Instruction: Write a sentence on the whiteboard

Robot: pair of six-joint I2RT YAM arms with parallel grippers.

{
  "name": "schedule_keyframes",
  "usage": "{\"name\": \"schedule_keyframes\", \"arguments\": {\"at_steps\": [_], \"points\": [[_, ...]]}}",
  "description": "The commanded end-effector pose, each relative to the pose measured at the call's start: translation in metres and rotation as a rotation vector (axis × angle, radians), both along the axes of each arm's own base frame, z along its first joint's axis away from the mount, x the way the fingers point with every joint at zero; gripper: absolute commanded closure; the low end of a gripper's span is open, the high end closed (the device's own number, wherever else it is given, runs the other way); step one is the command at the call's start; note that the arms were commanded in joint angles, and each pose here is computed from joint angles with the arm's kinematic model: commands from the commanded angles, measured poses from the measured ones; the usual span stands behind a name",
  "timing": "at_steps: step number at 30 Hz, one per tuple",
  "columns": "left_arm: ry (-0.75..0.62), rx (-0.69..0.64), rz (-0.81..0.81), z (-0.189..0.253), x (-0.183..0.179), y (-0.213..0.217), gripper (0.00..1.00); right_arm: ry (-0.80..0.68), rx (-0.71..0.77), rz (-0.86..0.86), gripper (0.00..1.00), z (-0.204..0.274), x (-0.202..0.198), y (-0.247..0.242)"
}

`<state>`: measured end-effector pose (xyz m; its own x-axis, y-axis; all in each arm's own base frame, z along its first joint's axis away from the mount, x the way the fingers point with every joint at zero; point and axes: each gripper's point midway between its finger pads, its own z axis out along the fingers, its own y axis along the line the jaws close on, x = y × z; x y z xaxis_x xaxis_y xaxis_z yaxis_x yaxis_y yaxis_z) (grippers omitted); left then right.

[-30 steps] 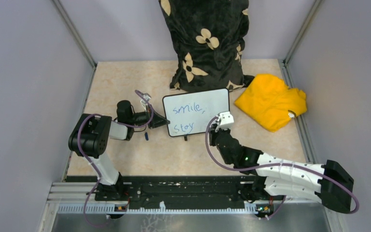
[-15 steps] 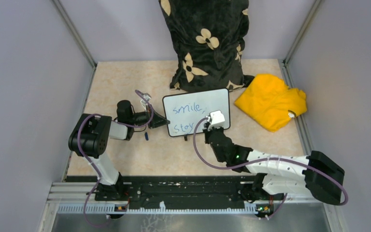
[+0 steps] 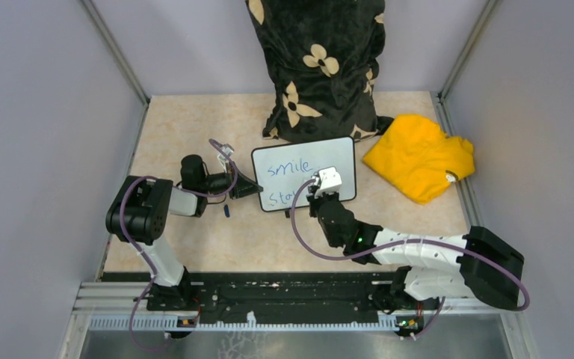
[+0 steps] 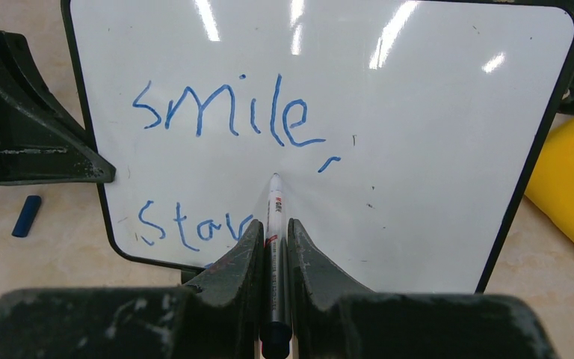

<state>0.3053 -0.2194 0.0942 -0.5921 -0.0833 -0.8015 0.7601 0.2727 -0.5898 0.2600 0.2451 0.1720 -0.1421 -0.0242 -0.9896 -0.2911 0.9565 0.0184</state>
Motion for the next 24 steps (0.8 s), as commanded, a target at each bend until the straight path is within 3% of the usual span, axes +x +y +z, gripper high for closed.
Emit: {"name": "schedule_keyframes", "arguments": {"at_steps": [1, 24], "points": [[0.056, 0.016, -0.008, -0.013, -0.003, -0.003, 1.00, -0.038, 0.080, -0.004, 1.00, 0.026, 0.004, 0.011], [0.058, 0.017, -0.008, -0.013, -0.003, -0.003, 1.00, 0.021, 0.044, -0.038, 1.00, -0.001, 0.002, 0.003]]}}
